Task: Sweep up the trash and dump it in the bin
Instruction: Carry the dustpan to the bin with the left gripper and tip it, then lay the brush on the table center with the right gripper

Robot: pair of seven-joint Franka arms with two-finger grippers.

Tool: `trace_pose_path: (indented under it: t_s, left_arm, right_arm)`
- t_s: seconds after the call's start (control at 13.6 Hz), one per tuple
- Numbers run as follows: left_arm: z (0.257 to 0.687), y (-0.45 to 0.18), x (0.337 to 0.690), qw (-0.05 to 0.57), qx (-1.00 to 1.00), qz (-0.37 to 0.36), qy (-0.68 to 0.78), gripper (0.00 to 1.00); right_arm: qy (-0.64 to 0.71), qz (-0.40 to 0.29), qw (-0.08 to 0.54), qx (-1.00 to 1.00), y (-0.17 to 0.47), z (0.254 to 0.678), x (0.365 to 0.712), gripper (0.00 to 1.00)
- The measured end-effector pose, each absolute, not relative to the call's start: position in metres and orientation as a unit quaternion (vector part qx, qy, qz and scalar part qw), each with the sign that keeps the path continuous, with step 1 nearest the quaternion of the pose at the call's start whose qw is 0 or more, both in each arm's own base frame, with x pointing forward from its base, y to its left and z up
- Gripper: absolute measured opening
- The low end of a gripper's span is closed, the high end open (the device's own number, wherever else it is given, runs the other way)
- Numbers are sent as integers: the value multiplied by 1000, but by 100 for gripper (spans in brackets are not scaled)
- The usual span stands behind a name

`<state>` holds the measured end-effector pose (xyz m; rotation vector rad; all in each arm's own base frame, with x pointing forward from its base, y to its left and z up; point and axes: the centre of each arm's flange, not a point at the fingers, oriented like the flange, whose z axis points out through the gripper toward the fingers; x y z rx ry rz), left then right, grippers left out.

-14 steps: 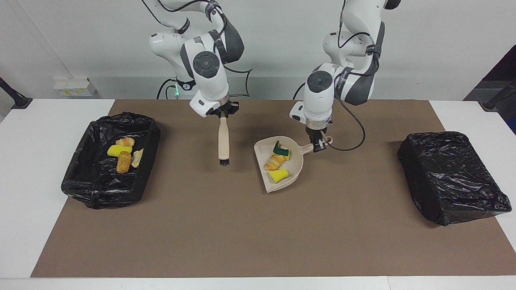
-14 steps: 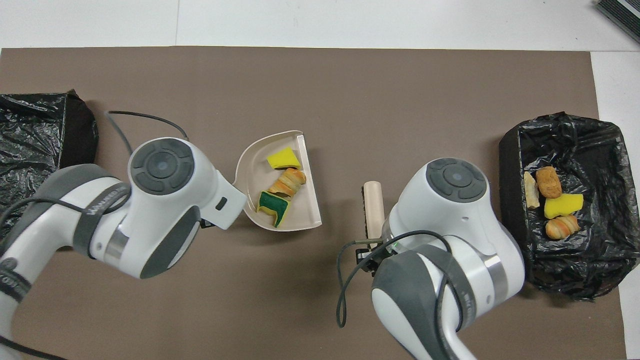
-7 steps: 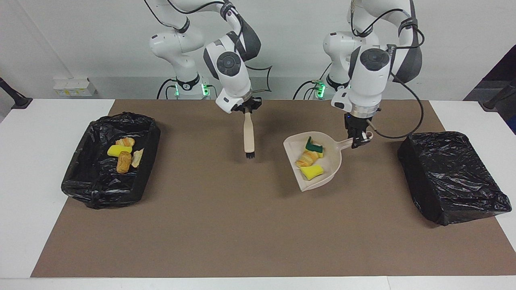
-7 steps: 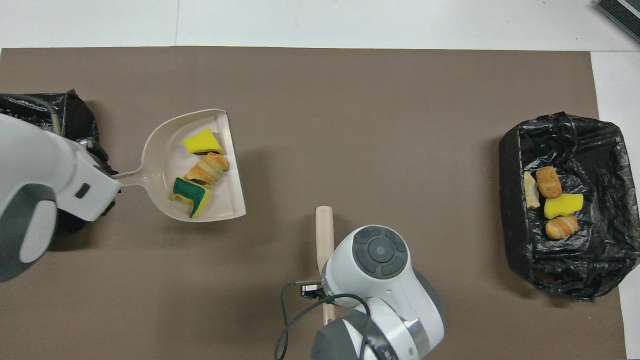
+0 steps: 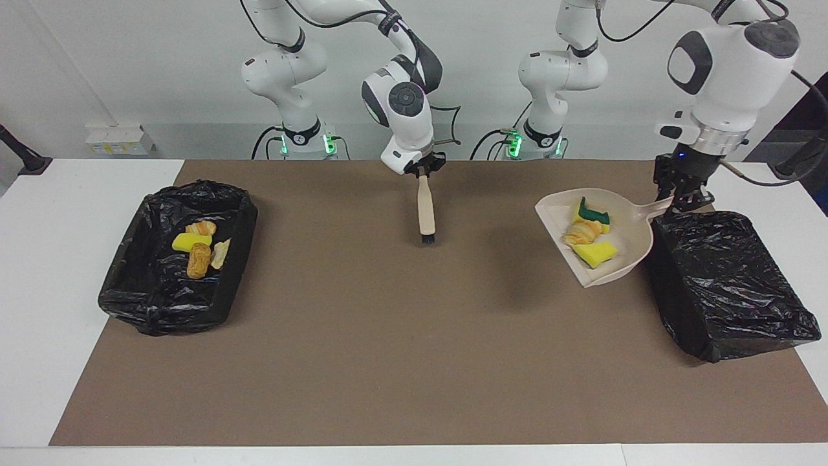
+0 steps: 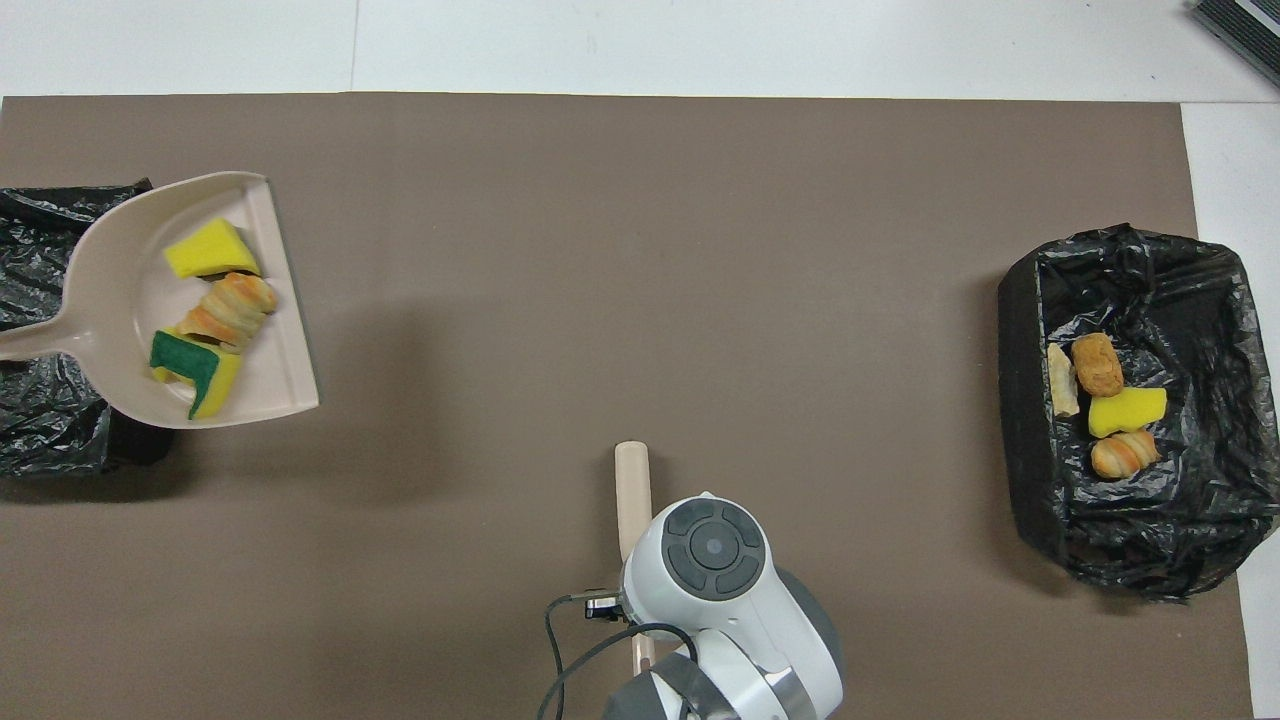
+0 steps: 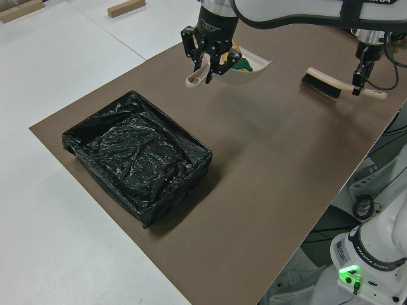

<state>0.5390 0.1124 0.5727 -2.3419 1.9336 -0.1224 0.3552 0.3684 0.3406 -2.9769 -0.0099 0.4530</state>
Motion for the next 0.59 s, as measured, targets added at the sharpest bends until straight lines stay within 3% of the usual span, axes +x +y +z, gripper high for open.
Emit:
trace_pose_path:
  t_s: [0.29, 0.59]
  left_arm:
    - [592, 219, 538, 81, -753, -34, 652, 32]
    - [597, 299, 563, 123, -720, 14, 683, 32]
  right_arm:
    - [0, 146, 67, -987, 369, 333, 358, 26]
    - [4, 139, 71, -988, 370, 327, 362, 30]
